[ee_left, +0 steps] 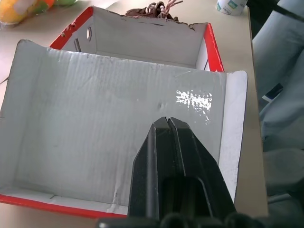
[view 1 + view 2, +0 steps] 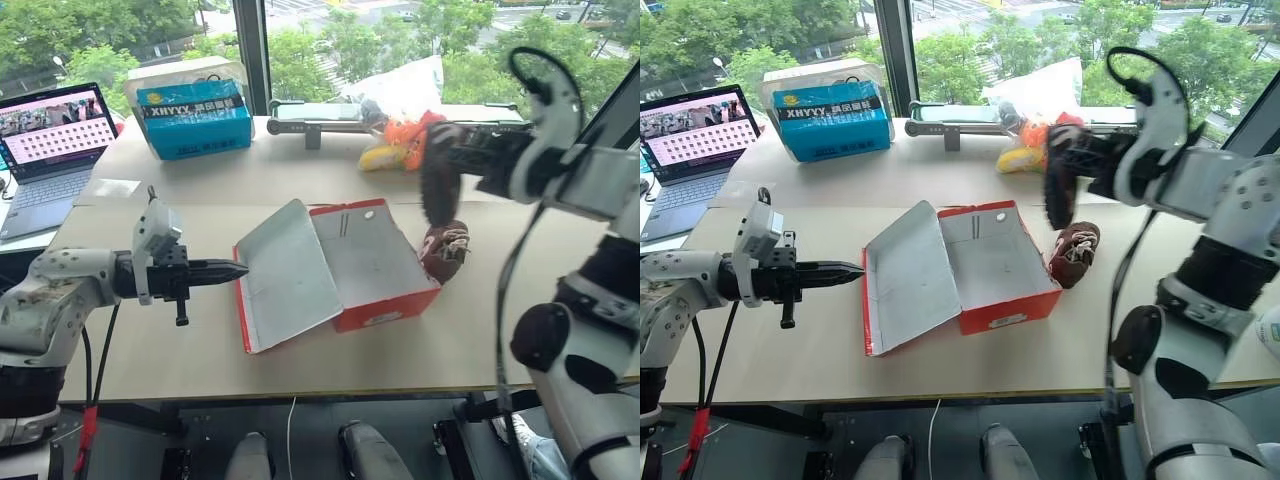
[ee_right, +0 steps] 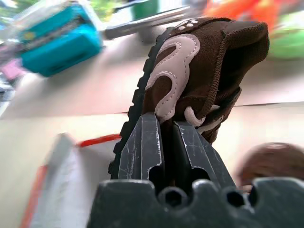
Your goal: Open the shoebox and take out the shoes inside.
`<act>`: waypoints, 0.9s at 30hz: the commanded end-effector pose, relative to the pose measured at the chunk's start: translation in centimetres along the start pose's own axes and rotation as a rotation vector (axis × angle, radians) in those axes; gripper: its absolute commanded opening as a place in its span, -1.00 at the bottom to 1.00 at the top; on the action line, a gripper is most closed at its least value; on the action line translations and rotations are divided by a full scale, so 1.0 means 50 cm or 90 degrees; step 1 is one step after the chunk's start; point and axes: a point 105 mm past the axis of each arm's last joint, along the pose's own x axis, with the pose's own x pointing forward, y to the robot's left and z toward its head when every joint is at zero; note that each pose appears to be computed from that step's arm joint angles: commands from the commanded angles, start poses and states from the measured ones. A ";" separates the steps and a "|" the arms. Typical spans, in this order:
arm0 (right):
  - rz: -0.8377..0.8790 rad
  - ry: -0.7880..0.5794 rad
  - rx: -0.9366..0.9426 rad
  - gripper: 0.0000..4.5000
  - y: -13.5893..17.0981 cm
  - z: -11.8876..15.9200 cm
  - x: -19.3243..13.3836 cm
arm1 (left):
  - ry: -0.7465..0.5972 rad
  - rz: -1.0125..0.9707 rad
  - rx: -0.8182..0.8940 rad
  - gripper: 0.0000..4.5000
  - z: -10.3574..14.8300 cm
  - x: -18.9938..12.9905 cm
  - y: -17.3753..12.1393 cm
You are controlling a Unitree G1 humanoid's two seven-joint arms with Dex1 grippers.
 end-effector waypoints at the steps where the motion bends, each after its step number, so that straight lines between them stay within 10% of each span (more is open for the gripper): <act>1: -0.108 -0.031 -0.113 -1.00 -0.028 0.008 -0.008 | -0.015 -0.004 0.031 -1.00 0.022 -0.004 -0.004; 11: -0.362 0.089 -0.308 -1.00 -0.171 -0.144 0.036 | -0.016 -0.011 0.031 -1.00 0.024 0.002 -0.003; 27: -0.281 0.154 -0.207 -1.00 -0.161 -0.255 0.114 | -0.019 -0.010 0.030 -1.00 0.023 0.005 -0.004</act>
